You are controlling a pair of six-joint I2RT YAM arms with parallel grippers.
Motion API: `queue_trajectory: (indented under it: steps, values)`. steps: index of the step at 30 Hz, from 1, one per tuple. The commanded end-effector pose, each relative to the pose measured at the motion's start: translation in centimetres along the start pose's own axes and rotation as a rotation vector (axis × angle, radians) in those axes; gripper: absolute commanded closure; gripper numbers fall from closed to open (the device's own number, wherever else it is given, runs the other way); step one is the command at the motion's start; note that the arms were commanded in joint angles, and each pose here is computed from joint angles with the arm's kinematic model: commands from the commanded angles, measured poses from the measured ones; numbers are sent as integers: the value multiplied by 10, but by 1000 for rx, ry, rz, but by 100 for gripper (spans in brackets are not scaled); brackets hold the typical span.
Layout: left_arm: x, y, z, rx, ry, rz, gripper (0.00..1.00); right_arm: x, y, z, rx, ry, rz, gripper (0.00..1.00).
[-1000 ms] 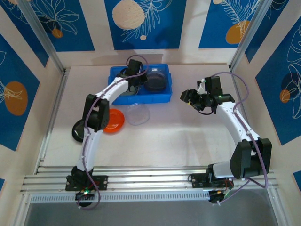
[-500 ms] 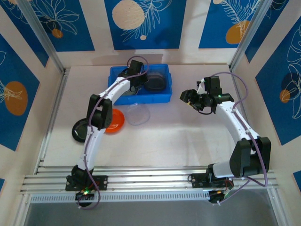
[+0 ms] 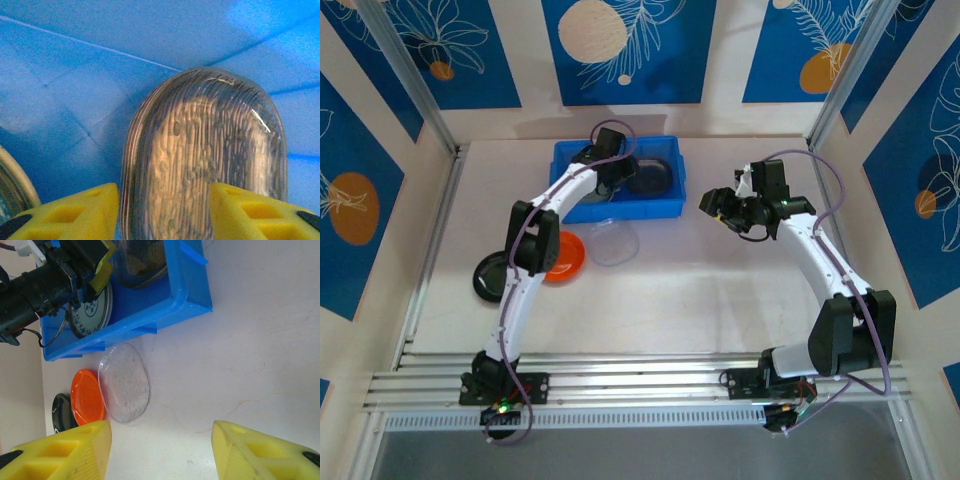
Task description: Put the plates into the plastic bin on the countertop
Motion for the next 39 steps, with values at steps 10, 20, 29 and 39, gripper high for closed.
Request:
queue_trajectory:
  steps: [10,20,29,39]
  values:
    - [-17,43,26,-101,-62,-25,44,9,7,1,-21,16,17,44]
    - [-55,102,49,-226,-158,-96,35,14,4,0,-16,35,38,44]
    - [-78,177,-12,-244,-311,-135,23,22,-3,-21,3,86,87,44]
    - [-80,257,-80,-221,-485,-200,15,32,-3,-44,-5,184,102,44]
Point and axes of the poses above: each hand's point on the last joint's axis, 136 mm out from that joint toward the fingers, its own y axis back along the fingers, its own x axis along the line the jaws close on, z = x × y, the point moved 9 cm from there along y, back along the fingers, and after that the axes turned 7 degrees about -y, right-handed, at the moved point
